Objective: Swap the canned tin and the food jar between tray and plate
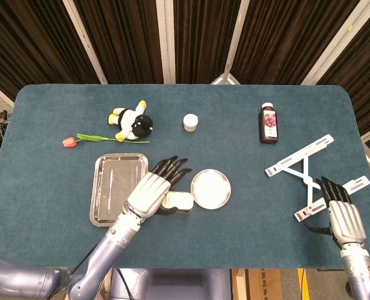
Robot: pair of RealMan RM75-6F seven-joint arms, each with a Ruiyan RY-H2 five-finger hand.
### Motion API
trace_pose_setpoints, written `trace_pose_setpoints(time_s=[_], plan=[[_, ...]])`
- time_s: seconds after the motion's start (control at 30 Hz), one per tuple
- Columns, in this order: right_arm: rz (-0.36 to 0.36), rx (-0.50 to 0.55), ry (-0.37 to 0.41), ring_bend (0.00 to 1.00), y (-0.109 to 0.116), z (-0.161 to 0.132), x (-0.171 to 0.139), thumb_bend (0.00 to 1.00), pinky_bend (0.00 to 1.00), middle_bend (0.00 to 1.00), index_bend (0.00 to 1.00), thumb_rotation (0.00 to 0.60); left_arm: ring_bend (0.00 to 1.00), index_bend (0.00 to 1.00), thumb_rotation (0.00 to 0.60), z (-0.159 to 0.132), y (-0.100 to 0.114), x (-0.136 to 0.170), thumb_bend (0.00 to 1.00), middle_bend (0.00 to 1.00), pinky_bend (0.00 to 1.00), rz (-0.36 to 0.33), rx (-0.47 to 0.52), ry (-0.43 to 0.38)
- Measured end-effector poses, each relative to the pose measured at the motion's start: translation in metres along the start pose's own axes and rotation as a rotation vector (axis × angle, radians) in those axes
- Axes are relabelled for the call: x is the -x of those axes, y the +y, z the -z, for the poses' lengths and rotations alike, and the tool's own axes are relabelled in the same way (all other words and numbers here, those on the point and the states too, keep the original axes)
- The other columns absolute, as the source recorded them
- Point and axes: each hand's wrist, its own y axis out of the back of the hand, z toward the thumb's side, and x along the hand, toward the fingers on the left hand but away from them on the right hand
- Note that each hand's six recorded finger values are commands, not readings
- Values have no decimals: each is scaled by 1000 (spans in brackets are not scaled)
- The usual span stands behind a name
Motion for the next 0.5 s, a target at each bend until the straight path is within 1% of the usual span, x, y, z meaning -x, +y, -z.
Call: trace_pose_setpoints(time_s=[0.07, 0.13, 0.27, 0.37, 0.4, 0.5], plan=[[0, -3, -3, 0, -1, 0, 0, 0, 0, 0, 16, 600, 0, 142, 600, 10, 2, -3, 41, 30, 69, -13, 0, 20], [4, -8, -7, 0, -1, 0, 1, 0, 0, 0, 16, 600, 0, 138, 600, 28, 3, -8, 35, 19, 48, -14, 9, 68], [13, -8, -17, 0, -1, 1, 1, 0, 0, 0, 16, 600, 0, 121, 600, 64, 2, -16, 3, 0, 28, -2, 63, 154], [8, -10, -24, 0, -2, 3, 2, 0, 0, 0, 16, 600, 0, 110, 600, 89, -3, -20, 0, 0, 21, 29, 86, 202], [6, -12, -25, 0, -3, 3, 3, 0, 0, 0, 16, 600, 0, 109, 600, 99, -7, -21, 0, 0, 21, 50, 84, 218], [4, -16, -25, 0, -4, 3, 3, 0, 0, 0, 16, 600, 0, 107, 600, 112, -14, -21, 0, 0, 21, 84, 88, 239]])
